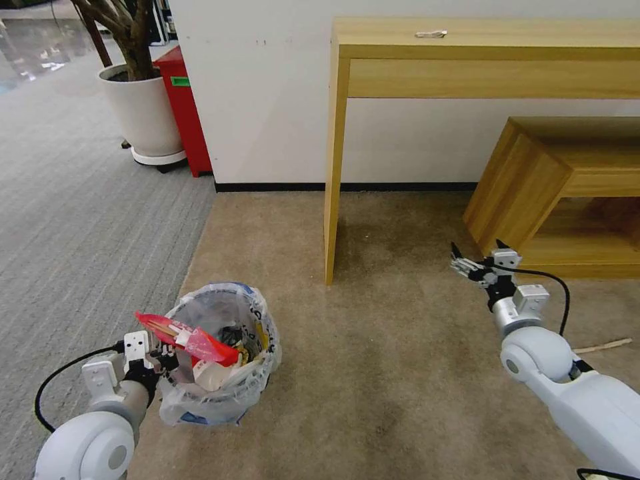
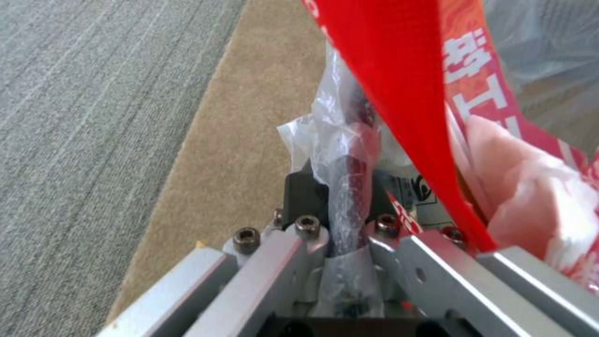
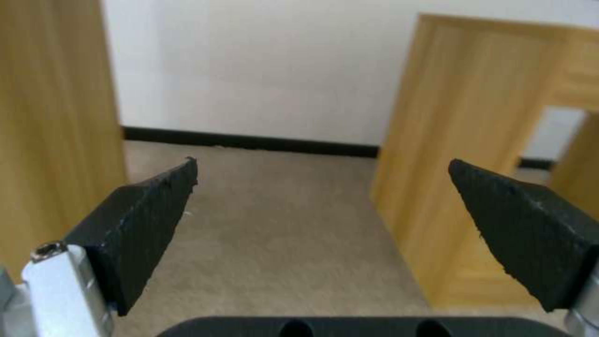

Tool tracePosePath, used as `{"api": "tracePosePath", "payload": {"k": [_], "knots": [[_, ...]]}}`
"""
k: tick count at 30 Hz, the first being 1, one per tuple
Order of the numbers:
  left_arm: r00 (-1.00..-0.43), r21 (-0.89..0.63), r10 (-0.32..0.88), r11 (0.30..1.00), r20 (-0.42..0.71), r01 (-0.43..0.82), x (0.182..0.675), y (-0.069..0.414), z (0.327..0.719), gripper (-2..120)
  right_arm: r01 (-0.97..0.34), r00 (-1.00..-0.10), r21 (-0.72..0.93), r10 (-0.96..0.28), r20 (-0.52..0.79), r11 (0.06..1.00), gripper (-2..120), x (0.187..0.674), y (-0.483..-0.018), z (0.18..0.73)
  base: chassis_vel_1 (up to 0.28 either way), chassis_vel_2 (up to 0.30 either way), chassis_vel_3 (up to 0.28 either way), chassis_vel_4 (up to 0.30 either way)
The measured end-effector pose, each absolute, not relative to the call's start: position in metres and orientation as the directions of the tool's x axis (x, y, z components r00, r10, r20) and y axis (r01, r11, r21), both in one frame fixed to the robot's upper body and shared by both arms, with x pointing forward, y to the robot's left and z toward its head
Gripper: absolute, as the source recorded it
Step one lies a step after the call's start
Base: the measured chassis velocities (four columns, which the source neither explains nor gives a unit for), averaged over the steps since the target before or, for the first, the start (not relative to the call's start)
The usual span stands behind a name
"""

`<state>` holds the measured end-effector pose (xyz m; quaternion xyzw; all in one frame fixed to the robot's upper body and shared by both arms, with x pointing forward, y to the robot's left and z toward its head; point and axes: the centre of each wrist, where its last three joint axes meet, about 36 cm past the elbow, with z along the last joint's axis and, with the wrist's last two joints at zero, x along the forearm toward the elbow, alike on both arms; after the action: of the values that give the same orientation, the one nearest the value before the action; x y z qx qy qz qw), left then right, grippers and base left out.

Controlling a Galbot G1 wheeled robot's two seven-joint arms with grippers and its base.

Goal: Pick up the trash bin and place the garbage on the floor into it.

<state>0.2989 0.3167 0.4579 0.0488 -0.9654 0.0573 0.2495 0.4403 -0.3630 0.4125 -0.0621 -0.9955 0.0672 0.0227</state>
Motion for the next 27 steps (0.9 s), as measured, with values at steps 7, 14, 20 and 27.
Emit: {"api": "tracePosePath", "payload": {"k": [7, 14, 20, 27], "knots": [[-0.882, -0.097, -0.065, 0.988, 0.466, -0.124, 0.303, 0.319, 0.453, 0, 0.242, -0.968, -0.112, 0.247, 0.035, 0.964, 100, 0.431, -0.379, 0.405, 0.0, 0.0, 0.0, 0.0], [-0.901, -0.086, -0.097, 0.985, 0.423, -0.147, 0.31, 0.321, 0.445, 0, 0.233, -0.972, -0.084, 0.232, -0.028, 0.969, 100, 0.416, -0.373, 0.391, 0.0, 0.0, 0.0, 0.0], [-0.905, -0.089, -0.099, 0.985, 0.413, -0.148, 0.311, 0.322, 0.444, 0, 0.148, -0.989, -0.1, 0.145, -0.044, 0.984, 100, 0.402, -0.36, 0.375, 0.0, 0.0, 0.0, 0.0], [-0.906, -0.094, -0.101, 0.984, 0.41, -0.152, 0.308, 0.323, 0.441, 0, -0.012, -1.0, -0.07, -0.014, -0.026, 0.997, 100, 0.392, -0.323, 0.356, 0.0, 0.0, 0.0, 0.0]]}}
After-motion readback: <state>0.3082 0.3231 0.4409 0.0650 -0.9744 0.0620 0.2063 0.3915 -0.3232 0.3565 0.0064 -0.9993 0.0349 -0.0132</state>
